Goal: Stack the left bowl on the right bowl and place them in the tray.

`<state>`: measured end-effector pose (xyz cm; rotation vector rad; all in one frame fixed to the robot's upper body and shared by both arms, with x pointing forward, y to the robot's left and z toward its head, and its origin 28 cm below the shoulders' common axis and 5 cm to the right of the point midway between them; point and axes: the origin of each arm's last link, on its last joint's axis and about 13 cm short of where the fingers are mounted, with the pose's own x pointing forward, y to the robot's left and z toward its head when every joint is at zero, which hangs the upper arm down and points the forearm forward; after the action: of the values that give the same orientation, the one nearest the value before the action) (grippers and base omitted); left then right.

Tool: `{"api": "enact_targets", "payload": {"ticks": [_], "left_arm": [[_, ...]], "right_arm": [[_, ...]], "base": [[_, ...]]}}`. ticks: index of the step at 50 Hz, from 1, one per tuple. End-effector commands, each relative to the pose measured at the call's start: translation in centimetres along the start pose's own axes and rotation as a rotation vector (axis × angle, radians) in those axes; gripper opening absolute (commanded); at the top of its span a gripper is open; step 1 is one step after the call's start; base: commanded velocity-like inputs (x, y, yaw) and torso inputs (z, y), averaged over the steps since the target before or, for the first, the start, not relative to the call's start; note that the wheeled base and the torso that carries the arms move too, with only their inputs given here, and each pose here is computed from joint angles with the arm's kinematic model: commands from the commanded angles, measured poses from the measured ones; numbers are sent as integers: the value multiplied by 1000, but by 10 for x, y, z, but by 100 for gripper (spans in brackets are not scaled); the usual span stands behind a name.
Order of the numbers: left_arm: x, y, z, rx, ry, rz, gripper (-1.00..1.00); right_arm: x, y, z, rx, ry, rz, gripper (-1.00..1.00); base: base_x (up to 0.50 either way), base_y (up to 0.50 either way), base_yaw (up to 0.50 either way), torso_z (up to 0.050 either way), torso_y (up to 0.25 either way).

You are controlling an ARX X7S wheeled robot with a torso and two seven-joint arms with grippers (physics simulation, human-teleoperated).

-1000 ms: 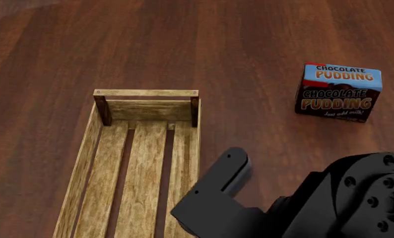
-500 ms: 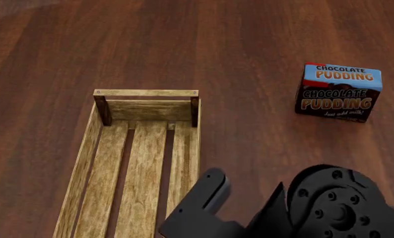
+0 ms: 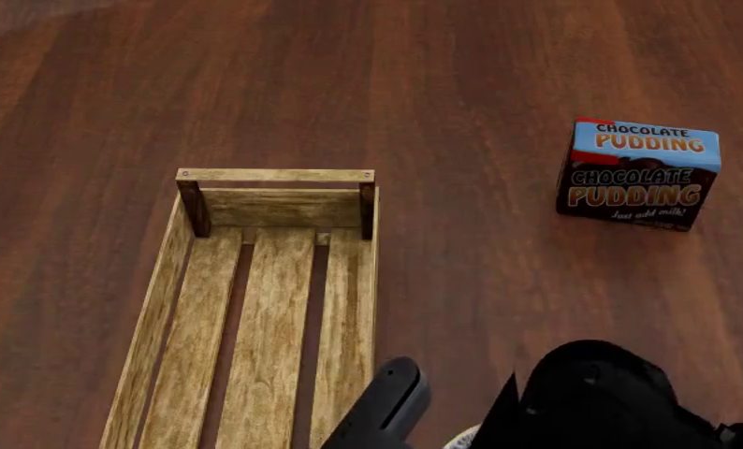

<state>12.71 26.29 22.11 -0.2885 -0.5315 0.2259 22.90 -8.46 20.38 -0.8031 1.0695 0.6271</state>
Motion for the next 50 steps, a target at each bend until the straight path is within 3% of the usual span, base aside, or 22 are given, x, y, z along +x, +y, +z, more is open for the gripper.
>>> {"api": "enact_targets", "payload": {"ticks": [1, 50], "left_arm": [[0, 0, 0, -1, 1, -2, 100], [1, 1, -1, -8, 0, 0, 100]], "right_arm": [[10, 4, -7, -10, 27, 22, 100], [55, 10, -14, -18, 130, 79, 100]], "base": [[0, 0, 0, 0, 0], [0, 0, 0, 0, 0]]}}
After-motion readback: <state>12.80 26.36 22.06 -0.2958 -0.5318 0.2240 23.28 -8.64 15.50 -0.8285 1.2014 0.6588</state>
